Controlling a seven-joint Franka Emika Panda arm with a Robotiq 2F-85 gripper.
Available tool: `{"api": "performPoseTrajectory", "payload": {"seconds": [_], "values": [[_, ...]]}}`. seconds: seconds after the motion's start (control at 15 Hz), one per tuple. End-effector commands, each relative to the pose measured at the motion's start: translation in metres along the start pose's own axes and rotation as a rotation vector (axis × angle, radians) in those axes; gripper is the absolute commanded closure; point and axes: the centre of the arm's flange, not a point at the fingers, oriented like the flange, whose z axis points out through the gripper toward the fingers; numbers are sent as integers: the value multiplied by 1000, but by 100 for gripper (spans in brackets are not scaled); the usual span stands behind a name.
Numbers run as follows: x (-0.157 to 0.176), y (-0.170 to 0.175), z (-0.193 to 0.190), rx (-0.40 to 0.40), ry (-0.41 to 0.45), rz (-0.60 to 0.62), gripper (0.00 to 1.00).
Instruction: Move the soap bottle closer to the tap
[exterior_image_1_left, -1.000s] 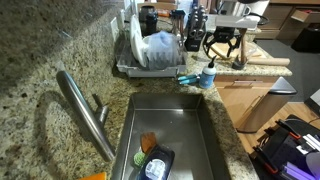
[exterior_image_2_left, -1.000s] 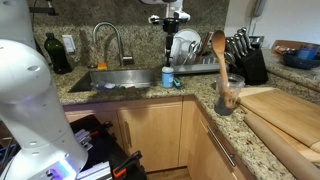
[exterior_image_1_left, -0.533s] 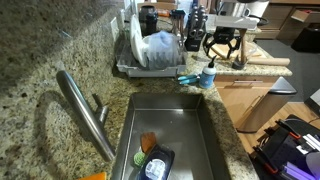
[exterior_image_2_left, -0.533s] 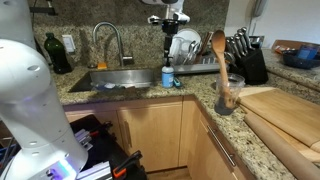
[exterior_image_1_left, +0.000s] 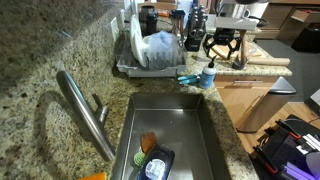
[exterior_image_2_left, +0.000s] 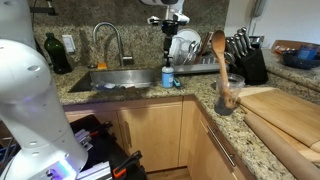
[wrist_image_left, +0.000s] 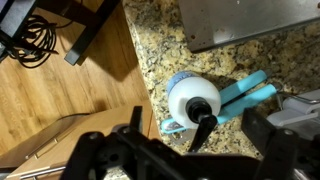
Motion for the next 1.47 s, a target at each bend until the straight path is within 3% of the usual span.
{"api": "performPoseTrajectory", "payload": {"seconds": [0.0, 0.53, 1.4], "values": [[0, 2, 15, -29, -24, 8, 0], [3, -2, 18, -3, -10, 14, 0], [6, 3, 62, -89, -61, 3, 0]]}}
